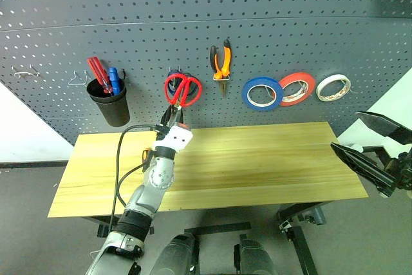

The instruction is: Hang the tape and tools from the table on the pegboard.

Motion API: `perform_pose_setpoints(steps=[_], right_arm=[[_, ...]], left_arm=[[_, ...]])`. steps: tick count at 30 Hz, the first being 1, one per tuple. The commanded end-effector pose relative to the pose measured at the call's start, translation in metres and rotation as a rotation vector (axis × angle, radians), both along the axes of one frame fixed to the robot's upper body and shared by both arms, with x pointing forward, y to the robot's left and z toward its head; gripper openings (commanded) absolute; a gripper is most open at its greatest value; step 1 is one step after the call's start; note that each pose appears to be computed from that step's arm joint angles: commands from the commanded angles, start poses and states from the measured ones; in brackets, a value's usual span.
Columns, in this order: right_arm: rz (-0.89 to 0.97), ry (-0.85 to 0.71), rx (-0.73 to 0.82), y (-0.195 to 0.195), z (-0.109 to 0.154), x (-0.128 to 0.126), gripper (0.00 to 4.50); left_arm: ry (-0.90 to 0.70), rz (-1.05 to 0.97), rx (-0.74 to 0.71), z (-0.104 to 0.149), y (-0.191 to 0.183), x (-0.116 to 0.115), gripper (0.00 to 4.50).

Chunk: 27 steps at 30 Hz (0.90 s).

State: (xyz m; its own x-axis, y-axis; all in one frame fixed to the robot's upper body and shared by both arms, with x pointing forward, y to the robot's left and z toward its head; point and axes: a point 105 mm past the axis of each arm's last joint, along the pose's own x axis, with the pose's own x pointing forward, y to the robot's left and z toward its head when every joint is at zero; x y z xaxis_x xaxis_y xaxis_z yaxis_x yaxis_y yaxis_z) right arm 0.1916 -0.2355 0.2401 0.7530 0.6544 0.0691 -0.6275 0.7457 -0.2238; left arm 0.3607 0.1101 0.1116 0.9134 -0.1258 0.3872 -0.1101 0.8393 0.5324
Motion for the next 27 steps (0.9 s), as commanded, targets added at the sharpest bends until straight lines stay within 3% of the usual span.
perform_pose_setpoints(steps=[1,20,27], right_arm=[[0.012,-0.039,-0.007,0.005,0.008,-0.004,4.5],[0.0,-0.039,-0.009,0.004,0.009,-0.006,4.5],[0.0,-0.046,-0.009,0.004,0.011,-0.006,4.5]], left_arm=[[-0.049,-0.003,-0.005,0.01,-0.005,0.004,1.03],[0.02,0.015,-0.015,-0.006,-0.016,0.025,1.03],[0.051,0.018,-0.028,-0.011,-0.013,0.024,3.23]])
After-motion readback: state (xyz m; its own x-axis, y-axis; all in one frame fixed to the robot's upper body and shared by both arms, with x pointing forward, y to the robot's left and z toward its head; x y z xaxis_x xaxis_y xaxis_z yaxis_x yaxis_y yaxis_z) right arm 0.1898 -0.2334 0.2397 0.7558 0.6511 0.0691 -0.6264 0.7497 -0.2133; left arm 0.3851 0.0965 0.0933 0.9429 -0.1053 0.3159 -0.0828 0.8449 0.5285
